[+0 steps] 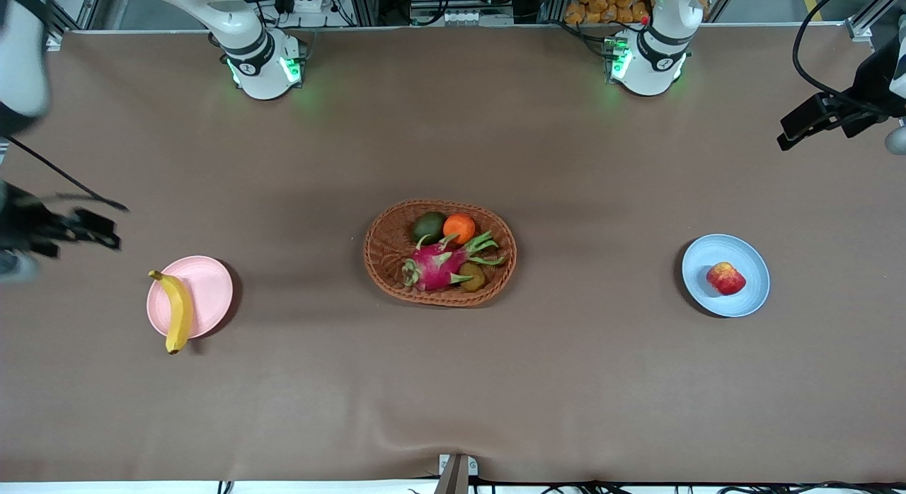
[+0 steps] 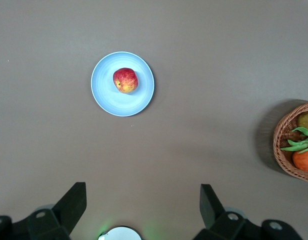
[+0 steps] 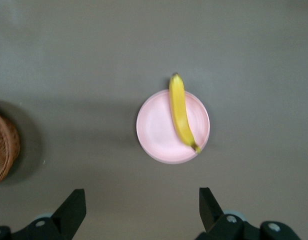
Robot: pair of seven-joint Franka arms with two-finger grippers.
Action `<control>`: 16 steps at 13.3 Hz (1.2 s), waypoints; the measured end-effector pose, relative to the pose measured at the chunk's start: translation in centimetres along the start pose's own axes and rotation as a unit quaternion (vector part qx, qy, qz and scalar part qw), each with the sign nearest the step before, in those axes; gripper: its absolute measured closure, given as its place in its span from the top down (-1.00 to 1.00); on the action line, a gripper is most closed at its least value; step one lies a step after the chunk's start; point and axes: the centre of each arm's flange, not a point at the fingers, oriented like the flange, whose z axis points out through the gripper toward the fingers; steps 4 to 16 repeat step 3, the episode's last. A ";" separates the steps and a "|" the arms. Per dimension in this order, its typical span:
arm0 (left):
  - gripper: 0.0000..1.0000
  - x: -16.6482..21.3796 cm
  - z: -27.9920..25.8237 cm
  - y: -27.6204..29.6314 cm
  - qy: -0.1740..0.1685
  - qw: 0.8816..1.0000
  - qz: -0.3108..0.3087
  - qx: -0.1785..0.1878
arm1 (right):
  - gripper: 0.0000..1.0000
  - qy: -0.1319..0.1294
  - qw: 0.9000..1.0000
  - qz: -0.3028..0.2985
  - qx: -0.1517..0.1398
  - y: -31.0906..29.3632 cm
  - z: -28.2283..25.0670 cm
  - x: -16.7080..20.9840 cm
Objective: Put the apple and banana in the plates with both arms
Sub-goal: 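Lower the banana onto the pink plate, open and withdraw the right gripper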
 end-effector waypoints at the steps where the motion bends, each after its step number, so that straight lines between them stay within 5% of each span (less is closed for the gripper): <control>1: 1.00 0.0 0.0 0.0 0.000 1.000 0.000 0.000 | 1.00 -0.008 1.000 0.018 0.004 0.4 -1.4 -1.5; 3: 1.00 0.0 0.0 -0.1 -0.001 1.000 0.000 0.000 | 1.00 -0.010 0.999 0.047 0.008 -0.2 -3.7 -3.8; 16: 1.00 0.0 0.0 -0.1 -0.001 1.000 0.000 0.000 | 1.00 -0.010 0.999 0.047 0.008 -0.2 -3.7 -3.8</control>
